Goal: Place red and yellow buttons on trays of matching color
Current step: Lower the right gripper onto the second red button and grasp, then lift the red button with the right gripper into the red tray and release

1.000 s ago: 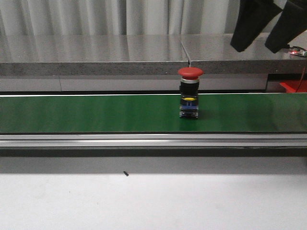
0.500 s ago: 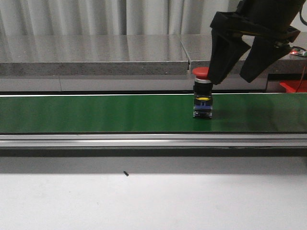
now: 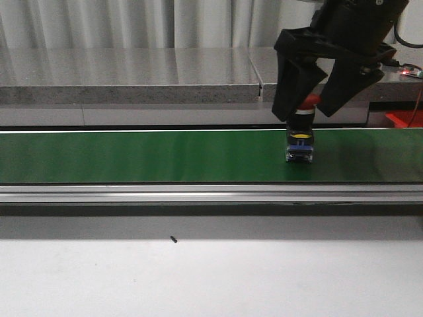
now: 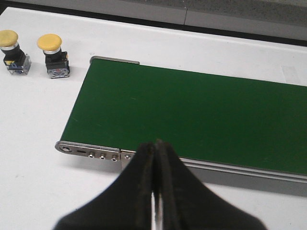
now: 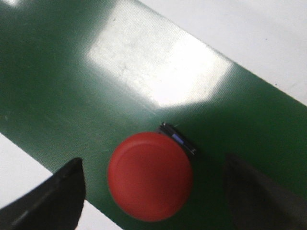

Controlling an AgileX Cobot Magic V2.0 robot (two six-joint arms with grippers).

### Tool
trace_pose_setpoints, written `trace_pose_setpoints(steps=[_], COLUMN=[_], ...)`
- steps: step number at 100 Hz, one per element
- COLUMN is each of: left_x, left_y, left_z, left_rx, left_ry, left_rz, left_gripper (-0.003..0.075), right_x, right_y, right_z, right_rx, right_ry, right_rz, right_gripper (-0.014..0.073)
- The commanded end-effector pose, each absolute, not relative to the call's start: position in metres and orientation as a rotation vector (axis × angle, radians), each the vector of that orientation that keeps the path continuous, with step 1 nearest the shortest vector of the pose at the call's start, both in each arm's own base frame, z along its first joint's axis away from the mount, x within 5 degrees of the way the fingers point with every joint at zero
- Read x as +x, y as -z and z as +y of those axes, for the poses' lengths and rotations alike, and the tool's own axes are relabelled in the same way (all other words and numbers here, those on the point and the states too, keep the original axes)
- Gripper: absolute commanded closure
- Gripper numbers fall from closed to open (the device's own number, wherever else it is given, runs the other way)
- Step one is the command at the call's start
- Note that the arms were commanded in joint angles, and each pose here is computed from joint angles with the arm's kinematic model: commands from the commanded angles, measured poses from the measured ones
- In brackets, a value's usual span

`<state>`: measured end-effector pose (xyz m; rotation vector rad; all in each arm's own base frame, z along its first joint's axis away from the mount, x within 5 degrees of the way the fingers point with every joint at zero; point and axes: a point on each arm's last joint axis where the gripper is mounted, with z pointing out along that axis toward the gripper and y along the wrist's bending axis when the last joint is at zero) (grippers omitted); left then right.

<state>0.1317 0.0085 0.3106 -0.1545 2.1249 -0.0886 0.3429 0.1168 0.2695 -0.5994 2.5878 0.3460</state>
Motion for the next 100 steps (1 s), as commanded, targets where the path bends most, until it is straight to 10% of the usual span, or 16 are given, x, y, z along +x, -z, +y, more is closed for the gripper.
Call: trace_pose_setpoints(steps=[1, 43, 100], left_x=[0.134, 0.134, 0.134], left_y=[-0.326, -0.326, -0.326], left_z=[0.009, 0.009, 0.009], left_rx=[-0.162, -0.162, -0.162], left_ry=[0.092, 0.092, 0.092], left_rz=[2.026, 2.026, 2.026], left_gripper=[0.0741, 0.0741, 0.0741], right_x=[0.342, 0.339, 0.348], right_y=[-0.294, -0.291, -0.401], right_z=[0.116, 0.114, 0.020], right_rx=[-0.583, -0.617, -0.285], right_ry=[-0.342, -0.317, -0.210], right_rz=[2.482, 2.518, 2.334], right_gripper=[0.0017, 0.0407, 0.0419])
